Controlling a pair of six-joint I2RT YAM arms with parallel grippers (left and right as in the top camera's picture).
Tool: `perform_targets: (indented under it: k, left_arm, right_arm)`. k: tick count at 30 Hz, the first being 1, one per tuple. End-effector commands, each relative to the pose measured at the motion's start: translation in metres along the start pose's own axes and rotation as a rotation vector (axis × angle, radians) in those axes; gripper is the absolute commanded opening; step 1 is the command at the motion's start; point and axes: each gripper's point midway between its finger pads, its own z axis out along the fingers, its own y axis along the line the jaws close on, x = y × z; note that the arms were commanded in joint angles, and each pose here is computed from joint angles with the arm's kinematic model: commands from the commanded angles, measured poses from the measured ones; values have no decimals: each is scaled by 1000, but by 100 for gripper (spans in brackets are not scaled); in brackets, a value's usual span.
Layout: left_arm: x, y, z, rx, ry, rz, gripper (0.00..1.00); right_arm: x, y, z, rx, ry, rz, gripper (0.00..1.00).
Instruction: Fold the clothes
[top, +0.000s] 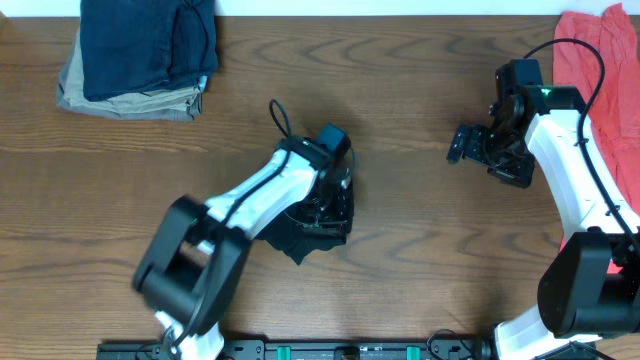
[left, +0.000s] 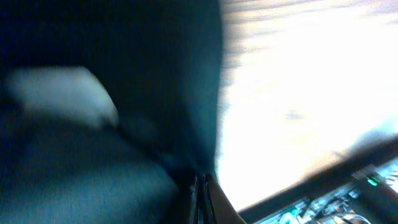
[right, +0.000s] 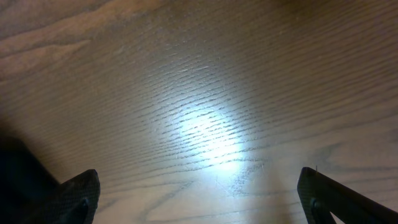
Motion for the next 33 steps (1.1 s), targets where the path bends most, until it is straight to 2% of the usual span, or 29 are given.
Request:
perform_targets:
  k: [1,5,6,9,13,17,20,24,29,33]
  left_arm:
    - [-4,-30,-51,84,-138,95,7]
    - [-10,-24,-89,65,-277,98,17]
    - [-15,-14,-98,32,-319,82,24]
    - [-30,14,-115,-41,-400,13,27]
    - [-44,47,-122,-51,-415,-91,31]
    - [-53,56,-108,-3,-357,-117,31]
    - [-58,42,-83,101,-273,-88,31]
    - [-66,39,-42,154,-170,-95,31]
    - [-68,13,-3,352,-44,-20,31]
    - [-69,15,21,366,3,-32,31]
  right_arm:
    - [-2,0,-4,1,-14,-10,99]
    - [-2,0,-4,1,-13,-10,99]
    - [-2,0,-4,1,-14,-10,99]
    - [-2,0,-4,1,-13,-10,99]
    - [-2,0,-4,1,-14,-10,99]
    - [-2,0,-4,1,-13,-10,99]
    - [-2,0,-4,1,-14,-10,99]
    - [-2,0,-4,1,-14,-10,99]
    - [-2,0,-4,1,-13,-10,99]
    - [-2,0,-4,1,-13,-10,99]
